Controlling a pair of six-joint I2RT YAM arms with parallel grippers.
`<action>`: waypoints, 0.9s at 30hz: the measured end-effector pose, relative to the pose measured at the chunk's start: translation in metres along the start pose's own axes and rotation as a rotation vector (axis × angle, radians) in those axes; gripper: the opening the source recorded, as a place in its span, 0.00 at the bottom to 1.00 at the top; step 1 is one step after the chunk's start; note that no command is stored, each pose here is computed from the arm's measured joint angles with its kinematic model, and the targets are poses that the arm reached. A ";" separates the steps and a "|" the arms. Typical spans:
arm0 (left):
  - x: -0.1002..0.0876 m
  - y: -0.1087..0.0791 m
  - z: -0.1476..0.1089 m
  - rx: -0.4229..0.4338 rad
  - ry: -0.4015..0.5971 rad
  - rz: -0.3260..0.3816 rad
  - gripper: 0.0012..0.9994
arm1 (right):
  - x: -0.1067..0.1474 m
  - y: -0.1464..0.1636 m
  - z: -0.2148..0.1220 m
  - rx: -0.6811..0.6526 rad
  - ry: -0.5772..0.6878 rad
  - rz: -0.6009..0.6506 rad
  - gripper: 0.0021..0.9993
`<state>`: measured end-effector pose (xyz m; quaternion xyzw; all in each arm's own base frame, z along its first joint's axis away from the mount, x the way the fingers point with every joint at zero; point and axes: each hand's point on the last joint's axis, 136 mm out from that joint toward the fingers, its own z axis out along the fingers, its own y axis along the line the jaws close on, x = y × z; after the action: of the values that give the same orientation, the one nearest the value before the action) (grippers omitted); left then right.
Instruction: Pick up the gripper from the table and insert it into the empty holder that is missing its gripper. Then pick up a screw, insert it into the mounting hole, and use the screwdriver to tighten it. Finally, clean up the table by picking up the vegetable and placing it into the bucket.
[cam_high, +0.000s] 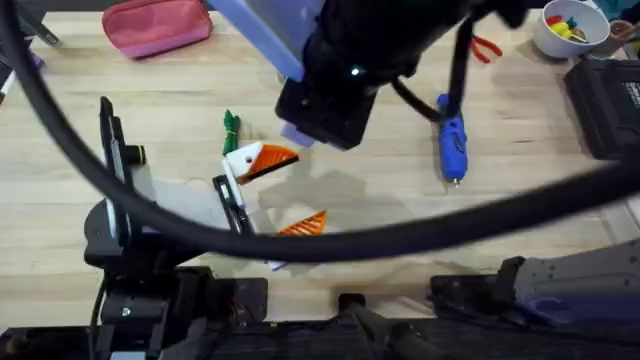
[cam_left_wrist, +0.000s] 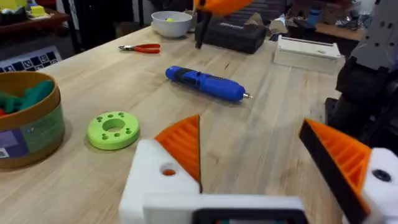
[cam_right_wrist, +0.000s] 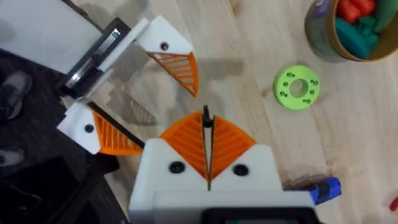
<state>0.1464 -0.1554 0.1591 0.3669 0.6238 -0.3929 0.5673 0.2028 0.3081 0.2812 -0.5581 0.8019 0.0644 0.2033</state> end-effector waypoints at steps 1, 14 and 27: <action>0.000 0.000 0.000 0.000 0.000 0.000 0.99 | 0.000 0.001 0.002 -0.003 0.005 -0.005 0.00; 0.000 0.000 0.000 0.000 0.000 0.000 0.99 | -0.022 0.025 0.007 -0.035 0.020 -0.108 0.00; 0.000 0.000 0.000 0.000 0.000 0.000 0.99 | -0.037 0.041 0.024 -0.059 0.039 -0.258 0.00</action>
<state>0.1464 -0.1554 0.1591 0.3671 0.6238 -0.3928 0.5674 0.1819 0.3627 0.2692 -0.6636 0.7249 0.0503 0.1780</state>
